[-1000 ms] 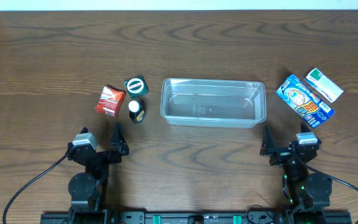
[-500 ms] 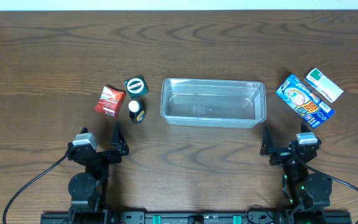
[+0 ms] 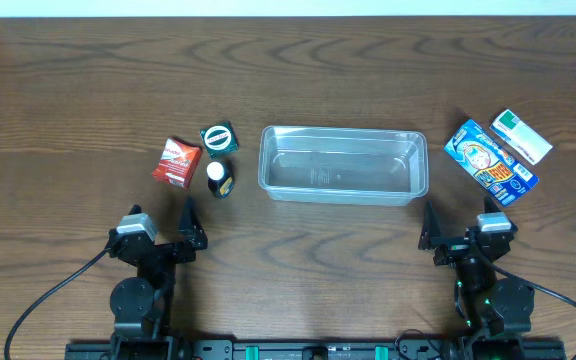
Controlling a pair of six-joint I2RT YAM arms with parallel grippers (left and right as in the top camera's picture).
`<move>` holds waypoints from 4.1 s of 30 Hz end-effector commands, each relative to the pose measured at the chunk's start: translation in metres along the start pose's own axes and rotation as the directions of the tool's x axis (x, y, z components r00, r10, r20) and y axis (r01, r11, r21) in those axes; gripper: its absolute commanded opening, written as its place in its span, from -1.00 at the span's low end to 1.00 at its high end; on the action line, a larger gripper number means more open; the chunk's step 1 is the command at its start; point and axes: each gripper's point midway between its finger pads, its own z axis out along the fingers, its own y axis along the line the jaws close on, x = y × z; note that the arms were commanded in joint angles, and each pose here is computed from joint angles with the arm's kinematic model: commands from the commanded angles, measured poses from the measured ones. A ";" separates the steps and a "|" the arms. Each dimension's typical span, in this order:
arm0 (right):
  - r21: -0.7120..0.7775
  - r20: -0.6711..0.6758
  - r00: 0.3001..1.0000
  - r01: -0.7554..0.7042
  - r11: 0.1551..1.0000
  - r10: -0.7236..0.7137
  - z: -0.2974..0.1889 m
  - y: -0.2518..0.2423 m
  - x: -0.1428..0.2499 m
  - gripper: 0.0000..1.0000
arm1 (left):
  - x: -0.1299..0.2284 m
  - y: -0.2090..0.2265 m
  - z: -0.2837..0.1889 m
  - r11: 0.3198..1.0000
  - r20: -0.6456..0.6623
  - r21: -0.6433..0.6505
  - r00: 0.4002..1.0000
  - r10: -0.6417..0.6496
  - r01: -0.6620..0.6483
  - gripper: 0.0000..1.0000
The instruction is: Pack container
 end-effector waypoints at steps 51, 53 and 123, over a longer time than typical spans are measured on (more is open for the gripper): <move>0.029 -0.601 0.792 -0.112 0.993 0.107 0.104 -0.019 -0.114 0.98 | 0.017 0.006 0.001 1.000 -0.048 -0.019 0.999 0.015 -0.016 0.96; 0.040 -0.625 0.776 -0.079 0.996 0.087 0.111 -0.028 -0.115 0.99 | 0.017 0.006 0.001 1.000 -0.048 -0.019 0.999 0.015 -0.016 0.96; 0.081 -0.928 0.367 0.035 0.996 0.062 0.126 -0.119 0.052 -0.97 | 0.017 0.006 0.001 1.000 -0.048 -0.019 0.999 0.015 -0.016 0.96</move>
